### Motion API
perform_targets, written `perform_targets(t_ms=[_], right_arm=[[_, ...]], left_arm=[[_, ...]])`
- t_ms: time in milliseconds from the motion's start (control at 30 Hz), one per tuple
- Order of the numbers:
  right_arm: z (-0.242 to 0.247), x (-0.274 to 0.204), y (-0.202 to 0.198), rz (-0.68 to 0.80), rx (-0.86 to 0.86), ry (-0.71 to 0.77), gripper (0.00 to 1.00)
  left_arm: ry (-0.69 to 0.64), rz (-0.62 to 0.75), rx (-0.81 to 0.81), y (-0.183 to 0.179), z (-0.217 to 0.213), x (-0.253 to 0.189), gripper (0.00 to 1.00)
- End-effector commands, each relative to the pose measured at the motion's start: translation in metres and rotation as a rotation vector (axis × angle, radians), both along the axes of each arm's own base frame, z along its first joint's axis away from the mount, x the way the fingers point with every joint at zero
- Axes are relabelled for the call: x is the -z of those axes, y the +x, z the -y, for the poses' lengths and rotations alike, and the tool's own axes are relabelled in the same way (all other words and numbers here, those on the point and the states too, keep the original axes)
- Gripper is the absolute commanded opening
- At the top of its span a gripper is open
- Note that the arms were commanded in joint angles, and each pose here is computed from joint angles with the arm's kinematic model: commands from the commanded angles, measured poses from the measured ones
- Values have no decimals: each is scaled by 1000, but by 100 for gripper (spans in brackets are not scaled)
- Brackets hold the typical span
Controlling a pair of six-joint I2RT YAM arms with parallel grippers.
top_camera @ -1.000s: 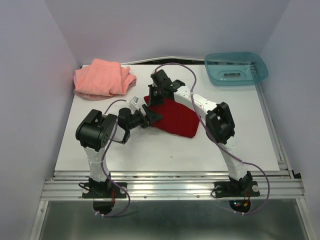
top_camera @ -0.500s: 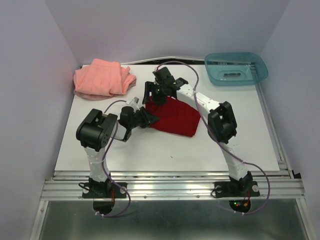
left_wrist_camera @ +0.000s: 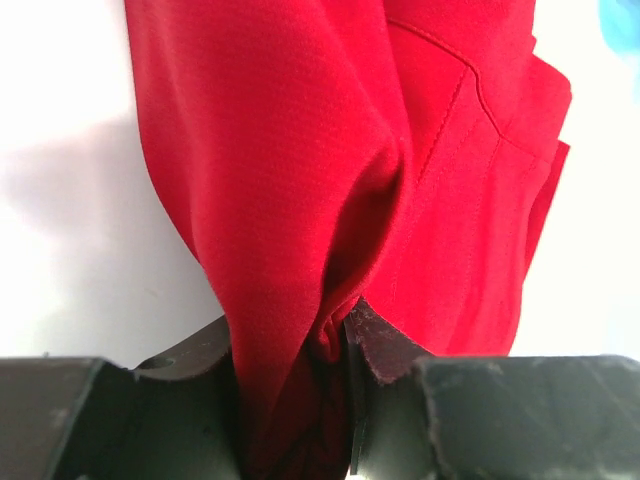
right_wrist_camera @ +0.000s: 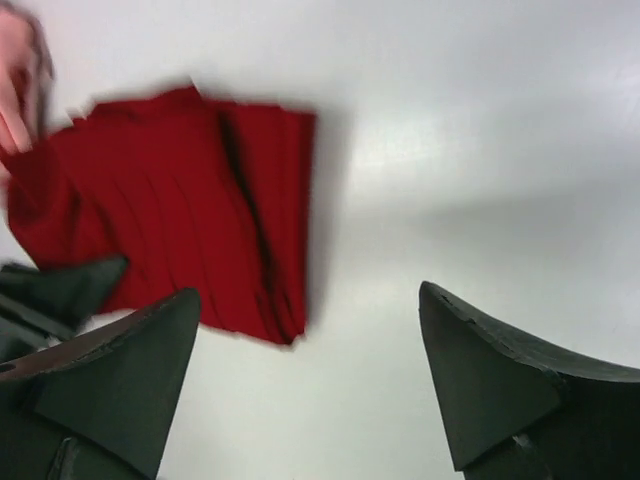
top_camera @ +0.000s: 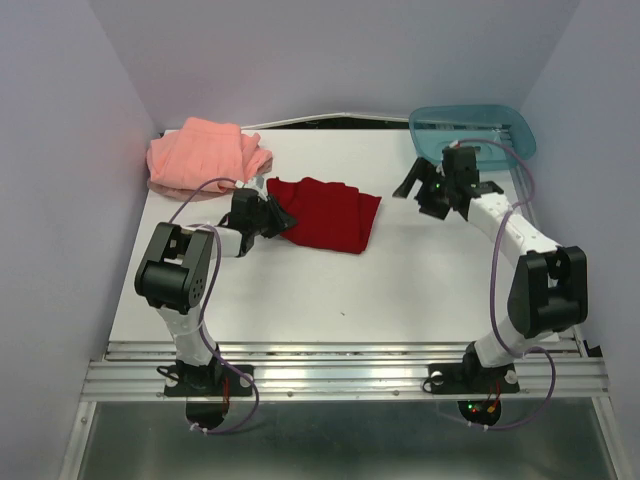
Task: Fold and stack the skirts
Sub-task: Neatly place the folded skirt to the corner
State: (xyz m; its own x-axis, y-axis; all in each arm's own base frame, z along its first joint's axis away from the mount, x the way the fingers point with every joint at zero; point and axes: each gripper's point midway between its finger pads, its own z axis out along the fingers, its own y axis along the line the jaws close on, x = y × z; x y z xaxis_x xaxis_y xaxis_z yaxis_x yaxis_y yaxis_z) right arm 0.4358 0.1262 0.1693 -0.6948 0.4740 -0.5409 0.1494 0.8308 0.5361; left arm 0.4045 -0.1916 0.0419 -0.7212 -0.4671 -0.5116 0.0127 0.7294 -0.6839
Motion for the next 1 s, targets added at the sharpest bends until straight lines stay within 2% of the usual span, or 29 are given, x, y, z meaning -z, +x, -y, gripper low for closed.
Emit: perform_targets(t_ms=[0,67,100,167,200,300,467,633,700,933,967], right_arm=[[-45,49,-63,-156,-95,188,98],[-62,51,-72,-129,-169,289,99],[-64,60,-78,-168,-129,341,99],[-77,49,-70,-115,-139,405,98],[-85,45,-64,-60,-153,411,98],[-109,51,-54,-21,-174,392,99],[-130,75,-46,-36,-180,335,96],[-143,126,-36,-184,-122,270,86],[-147,134,-31,-226,-93,254,84],[-167,168,-53,-375,-72,227,80],[-170,173,-58,-391,-72,208,77]], left_arm=[[207,36,-46,17,-31,-8,0],[268,71,-51,33,-38,-18,0],[290,76,-53,36,-42,-19,0],[293,84,-52,39,-42,-21,0],[299,88,-45,42,-42,-23,0],[294,101,-39,46,-42,-27,0],[282,101,-28,51,-42,-27,0],[276,111,-17,58,-38,-30,0],[293,115,-20,60,-40,-29,0],[310,135,-25,67,-41,-35,0],[306,135,-21,67,-40,-34,0]])
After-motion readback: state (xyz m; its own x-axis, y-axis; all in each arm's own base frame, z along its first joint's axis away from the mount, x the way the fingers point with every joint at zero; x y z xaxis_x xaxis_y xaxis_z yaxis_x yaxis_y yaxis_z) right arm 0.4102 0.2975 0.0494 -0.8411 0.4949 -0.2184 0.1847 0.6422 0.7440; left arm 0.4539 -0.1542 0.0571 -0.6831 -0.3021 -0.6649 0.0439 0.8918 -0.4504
